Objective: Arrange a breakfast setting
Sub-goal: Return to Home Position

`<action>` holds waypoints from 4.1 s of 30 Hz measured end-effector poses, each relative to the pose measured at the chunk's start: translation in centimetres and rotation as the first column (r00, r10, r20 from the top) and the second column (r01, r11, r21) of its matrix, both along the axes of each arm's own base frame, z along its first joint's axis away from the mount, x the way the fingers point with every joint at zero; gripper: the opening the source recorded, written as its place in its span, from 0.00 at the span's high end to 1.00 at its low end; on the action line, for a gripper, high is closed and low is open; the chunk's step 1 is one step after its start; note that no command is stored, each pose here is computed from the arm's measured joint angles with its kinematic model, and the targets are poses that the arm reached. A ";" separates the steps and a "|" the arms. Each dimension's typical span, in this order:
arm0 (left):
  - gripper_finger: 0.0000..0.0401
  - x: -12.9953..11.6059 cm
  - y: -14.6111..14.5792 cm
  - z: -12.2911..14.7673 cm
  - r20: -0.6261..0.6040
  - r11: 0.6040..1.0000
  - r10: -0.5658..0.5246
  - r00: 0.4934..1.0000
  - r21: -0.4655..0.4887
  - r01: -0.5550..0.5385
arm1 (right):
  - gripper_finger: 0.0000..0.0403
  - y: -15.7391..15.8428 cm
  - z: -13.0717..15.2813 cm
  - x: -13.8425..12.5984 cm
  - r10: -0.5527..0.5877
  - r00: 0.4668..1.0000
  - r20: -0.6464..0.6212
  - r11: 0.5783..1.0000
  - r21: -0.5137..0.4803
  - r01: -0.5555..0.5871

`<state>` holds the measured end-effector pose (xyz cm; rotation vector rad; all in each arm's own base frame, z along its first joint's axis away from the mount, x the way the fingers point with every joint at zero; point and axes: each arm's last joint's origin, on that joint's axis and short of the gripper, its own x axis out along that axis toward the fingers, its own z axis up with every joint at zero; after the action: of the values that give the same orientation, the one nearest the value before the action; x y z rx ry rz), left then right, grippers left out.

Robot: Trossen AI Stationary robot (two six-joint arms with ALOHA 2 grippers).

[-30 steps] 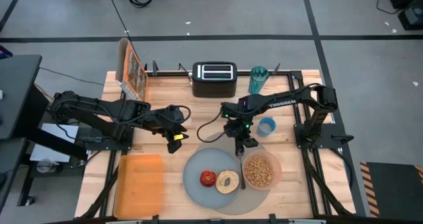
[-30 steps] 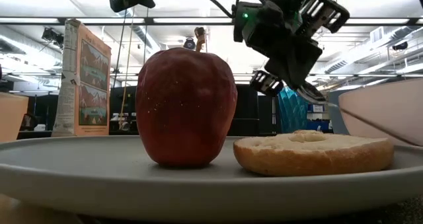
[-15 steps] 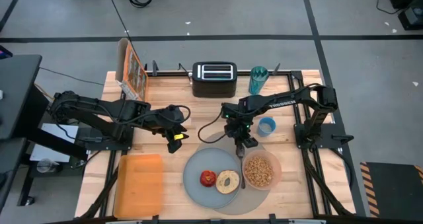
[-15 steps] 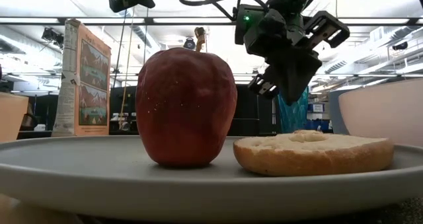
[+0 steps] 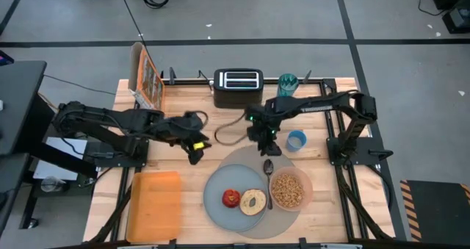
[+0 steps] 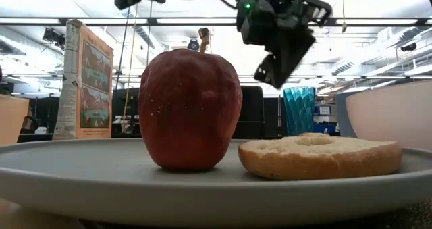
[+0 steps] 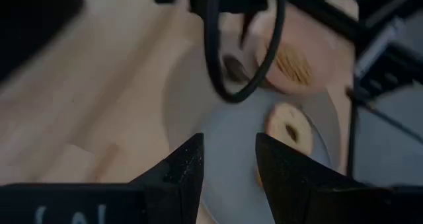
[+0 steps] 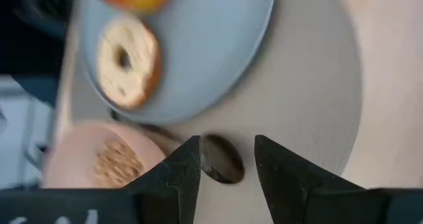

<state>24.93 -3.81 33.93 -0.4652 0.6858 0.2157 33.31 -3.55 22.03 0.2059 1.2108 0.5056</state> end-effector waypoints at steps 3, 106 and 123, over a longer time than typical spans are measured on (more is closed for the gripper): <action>0.64 -0.9 0.6 1.2 0.071 0.997 0.054 0.996 0.059 -0.058 | 0.64 -1.2 1.8 -0.5 -0.086 0.994 0.071 0.995 0.063 0.081; 0.77 -16.1 2.3 -11.5 0.671 0.664 0.698 0.251 -0.476 -0.577 | 0.81 -1.8 -1.0 -26.3 -0.860 -0.210 0.464 0.411 0.876 0.253; 0.75 -16.3 1.9 -11.0 0.681 0.699 0.667 0.301 -0.434 -0.568 | 0.80 -1.3 0.2 -26.9 -0.725 -0.318 0.612 0.570 0.791 0.222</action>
<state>8.61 -1.91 22.92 -0.8622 -0.4713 0.6659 6.39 -4.81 22.27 0.5652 -0.6509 -0.0772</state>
